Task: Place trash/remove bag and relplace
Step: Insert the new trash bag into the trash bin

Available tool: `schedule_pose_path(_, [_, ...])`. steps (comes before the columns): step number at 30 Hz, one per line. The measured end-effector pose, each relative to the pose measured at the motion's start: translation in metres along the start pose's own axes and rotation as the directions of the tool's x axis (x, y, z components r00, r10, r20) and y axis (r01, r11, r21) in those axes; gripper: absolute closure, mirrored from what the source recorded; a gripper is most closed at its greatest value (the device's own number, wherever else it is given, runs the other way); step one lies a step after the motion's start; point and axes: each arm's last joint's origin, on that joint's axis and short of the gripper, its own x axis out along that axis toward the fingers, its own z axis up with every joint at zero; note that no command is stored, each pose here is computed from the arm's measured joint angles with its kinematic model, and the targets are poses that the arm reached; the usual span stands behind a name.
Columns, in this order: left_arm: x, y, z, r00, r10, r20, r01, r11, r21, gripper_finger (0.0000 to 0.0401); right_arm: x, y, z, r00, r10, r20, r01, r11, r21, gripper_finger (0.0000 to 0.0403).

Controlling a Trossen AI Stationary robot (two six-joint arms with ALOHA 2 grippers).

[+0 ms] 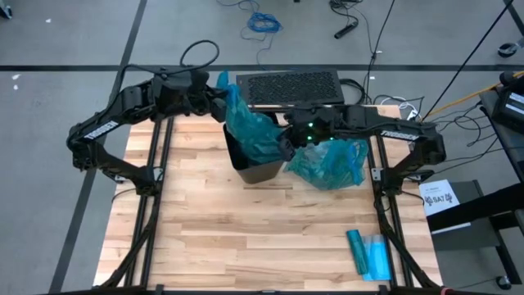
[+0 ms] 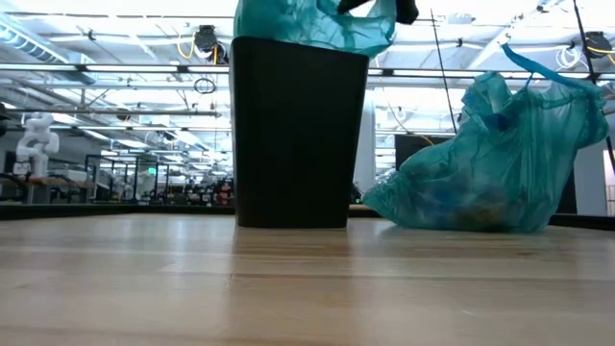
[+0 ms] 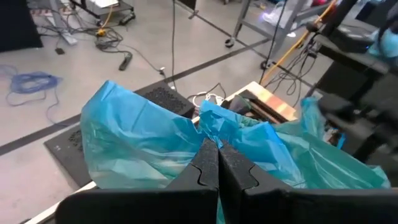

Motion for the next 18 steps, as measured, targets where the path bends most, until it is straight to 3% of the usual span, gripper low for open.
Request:
schedule_pose_path(6, [-0.003,-0.011,0.005,0.993,-0.103,0.061,0.104,0.995,-0.011,0.0401,0.048,-0.002,-0.001,0.999,-0.034,-0.021,0.033,0.999,-0.025,0.0403])
schedule_pose_path(9, [-0.004,-0.016,0.005,0.986,-0.161,0.052,0.161,0.987,-0.002,0.0401,0.074,0.009,0.008,0.995,0.080,0.066,-0.075,0.994,-0.085,0.0403])
schedule_pose_path(12, [-0.005,-0.017,0.000,0.988,-0.156,0.008,0.156,0.988,0.012,0.0401,0.085,0.015,0.018,0.972,0.185,0.143,-0.172,0.980,-0.097,0.0403])
schedule_pose_path(18, [-0.006,-0.016,-0.008,0.989,-0.134,-0.066,0.136,0.990,0.035,0.0401,0.102,-0.001,0.011,0.995,0.089,0.040,-0.087,0.995,-0.054,0.0403])
